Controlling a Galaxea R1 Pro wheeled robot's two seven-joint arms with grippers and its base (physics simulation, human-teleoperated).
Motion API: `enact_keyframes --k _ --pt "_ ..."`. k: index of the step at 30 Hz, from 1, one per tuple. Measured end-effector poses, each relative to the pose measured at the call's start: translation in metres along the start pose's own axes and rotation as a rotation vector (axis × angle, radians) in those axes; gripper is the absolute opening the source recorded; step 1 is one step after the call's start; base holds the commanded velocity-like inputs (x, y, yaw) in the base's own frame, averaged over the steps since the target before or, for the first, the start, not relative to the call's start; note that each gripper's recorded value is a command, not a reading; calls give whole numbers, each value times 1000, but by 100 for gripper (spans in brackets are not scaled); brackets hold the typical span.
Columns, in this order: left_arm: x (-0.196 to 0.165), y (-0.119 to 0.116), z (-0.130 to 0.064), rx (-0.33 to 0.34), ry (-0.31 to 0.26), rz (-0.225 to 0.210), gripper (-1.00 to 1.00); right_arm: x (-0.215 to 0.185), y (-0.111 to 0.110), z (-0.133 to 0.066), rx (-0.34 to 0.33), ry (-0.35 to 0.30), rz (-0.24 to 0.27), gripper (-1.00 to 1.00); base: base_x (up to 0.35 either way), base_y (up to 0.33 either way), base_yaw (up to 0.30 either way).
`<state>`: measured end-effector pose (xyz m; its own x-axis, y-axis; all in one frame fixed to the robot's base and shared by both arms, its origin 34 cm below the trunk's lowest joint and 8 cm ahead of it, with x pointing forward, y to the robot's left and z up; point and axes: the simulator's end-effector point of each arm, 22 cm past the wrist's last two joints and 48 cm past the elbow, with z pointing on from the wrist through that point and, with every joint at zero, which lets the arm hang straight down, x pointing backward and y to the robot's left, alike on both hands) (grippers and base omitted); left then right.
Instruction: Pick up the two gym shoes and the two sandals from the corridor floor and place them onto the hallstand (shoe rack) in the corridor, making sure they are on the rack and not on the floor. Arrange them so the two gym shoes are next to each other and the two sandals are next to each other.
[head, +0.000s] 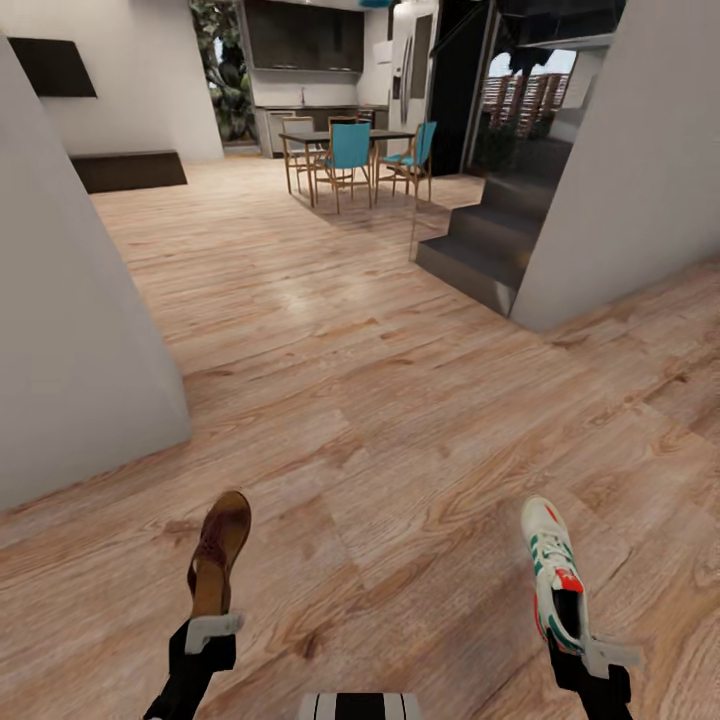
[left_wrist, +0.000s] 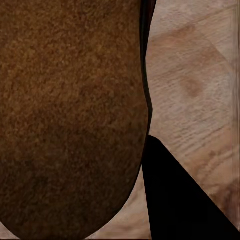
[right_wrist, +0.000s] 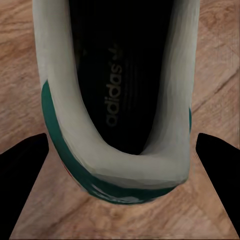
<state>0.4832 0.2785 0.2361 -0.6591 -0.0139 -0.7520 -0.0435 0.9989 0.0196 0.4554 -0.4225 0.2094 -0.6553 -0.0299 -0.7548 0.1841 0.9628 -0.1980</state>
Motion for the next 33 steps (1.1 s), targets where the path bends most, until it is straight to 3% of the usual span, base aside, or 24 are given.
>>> enact_keyframes --k 3,7,26,33 --pt "7 -1 -13 -4 -22 -8 -100 6 2 -16 -11 -34 -7 -100 0 0 -99" --pt "17 1 -25 -7 -31 -4 -100 16 9 -29 -24 -30 4 -100 0 0 -81" --pt "-18 -1 -34 -2 -107 -10 -100 -21 14 -35 -31 -105 48 -100 0 0 -30" --pt "-33 0 -38 -2 -141 -11 -100 -34 41 -41 -59 -130 82 -100 0 0 -243"
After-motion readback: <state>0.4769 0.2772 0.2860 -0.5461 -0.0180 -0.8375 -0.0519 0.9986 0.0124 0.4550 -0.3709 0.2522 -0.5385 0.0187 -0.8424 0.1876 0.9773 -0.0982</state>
